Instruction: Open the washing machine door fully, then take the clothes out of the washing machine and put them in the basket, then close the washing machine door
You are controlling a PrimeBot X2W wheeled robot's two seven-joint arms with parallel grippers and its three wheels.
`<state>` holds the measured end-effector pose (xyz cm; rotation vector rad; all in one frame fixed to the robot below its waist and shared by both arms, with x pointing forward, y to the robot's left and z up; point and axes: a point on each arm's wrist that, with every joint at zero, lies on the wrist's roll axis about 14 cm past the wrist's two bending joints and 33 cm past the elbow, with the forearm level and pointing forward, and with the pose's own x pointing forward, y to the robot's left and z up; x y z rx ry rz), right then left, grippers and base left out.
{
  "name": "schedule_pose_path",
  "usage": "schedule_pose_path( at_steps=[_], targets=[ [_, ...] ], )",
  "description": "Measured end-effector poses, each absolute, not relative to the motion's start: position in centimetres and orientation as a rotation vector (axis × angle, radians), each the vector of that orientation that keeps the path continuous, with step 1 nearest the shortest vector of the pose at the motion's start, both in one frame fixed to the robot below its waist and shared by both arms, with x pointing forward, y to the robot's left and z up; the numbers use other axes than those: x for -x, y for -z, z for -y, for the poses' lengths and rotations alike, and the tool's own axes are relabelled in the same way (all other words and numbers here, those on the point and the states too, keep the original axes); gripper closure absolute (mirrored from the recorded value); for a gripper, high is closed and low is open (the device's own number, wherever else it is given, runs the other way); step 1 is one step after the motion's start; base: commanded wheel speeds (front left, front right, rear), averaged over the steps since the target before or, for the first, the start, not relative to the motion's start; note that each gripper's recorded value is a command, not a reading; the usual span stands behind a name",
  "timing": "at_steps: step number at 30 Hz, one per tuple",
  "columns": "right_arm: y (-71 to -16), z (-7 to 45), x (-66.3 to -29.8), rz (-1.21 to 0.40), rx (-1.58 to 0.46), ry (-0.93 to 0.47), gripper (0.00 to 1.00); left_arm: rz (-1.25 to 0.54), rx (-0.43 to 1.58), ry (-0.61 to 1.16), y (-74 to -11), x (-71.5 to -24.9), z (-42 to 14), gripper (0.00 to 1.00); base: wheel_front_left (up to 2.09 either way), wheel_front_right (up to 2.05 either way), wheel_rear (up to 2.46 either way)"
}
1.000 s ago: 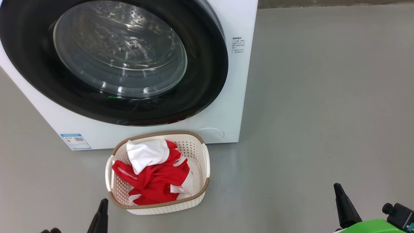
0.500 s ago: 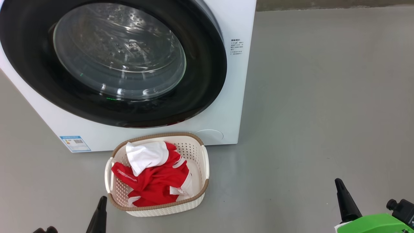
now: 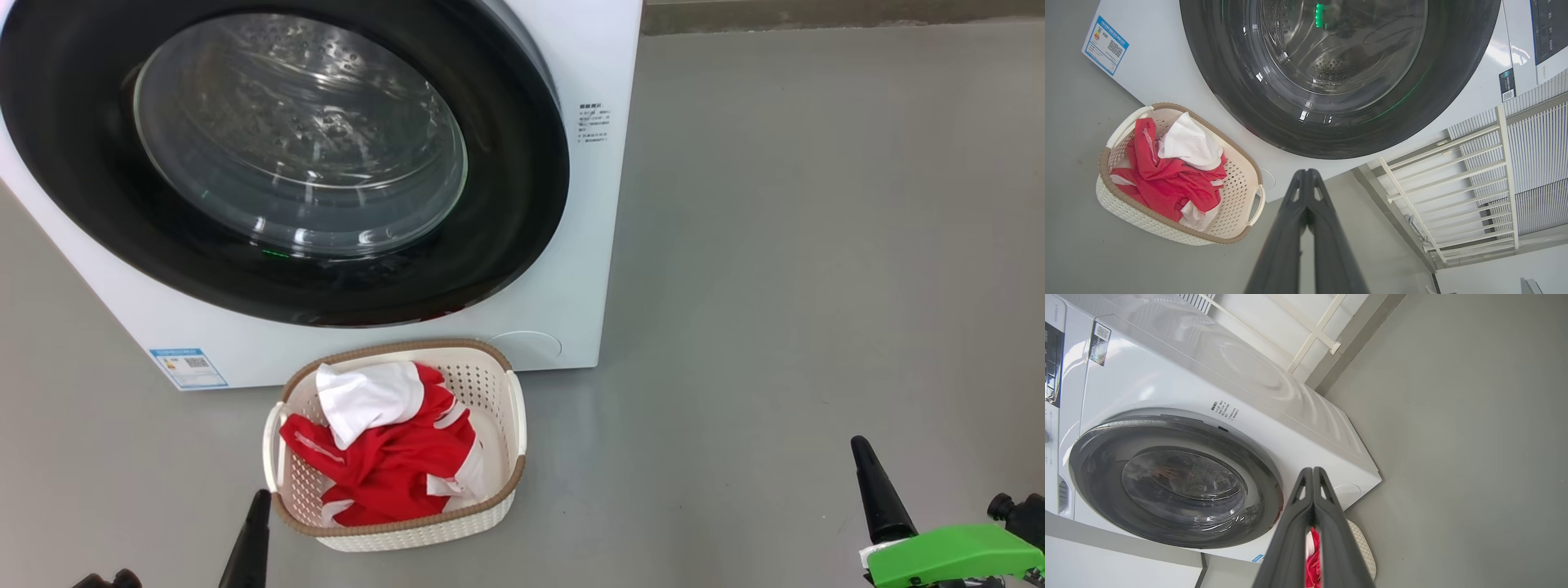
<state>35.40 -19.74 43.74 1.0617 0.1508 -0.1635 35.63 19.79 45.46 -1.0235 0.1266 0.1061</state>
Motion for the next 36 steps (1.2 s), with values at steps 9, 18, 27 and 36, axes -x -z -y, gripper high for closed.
schedule_pose_path(
  at_steps=[9,18,27,36],
  targets=[
    [-44.3,19.8,-35.8,-0.138,-1.151,0.16,1.0,-0.116,1.117,-0.099,-46.1,-36.2,-19.7,1.0,0.0,0.0,0.0],
    [-44.5,19.9,-35.8,-0.131,-1.229,0.16,1.0,-0.115,1.198,-0.102,-46.1,-36.3,-19.7,1.0,0.0,0.0,0.0],
    [-45.3,19.9,-36.3,-0.112,-1.315,0.145,1.0,-0.106,1.286,-0.086,-46.7,-36.8,-19.4,1.0,0.0,0.0,0.0],
    [-46.3,20.0,-36.8,-0.088,-1.413,0.124,1.0,-0.105,1.392,-0.078,-47.0,-36.9,-19.2,1.0,0.0,0.0,0.0]
  ],
)
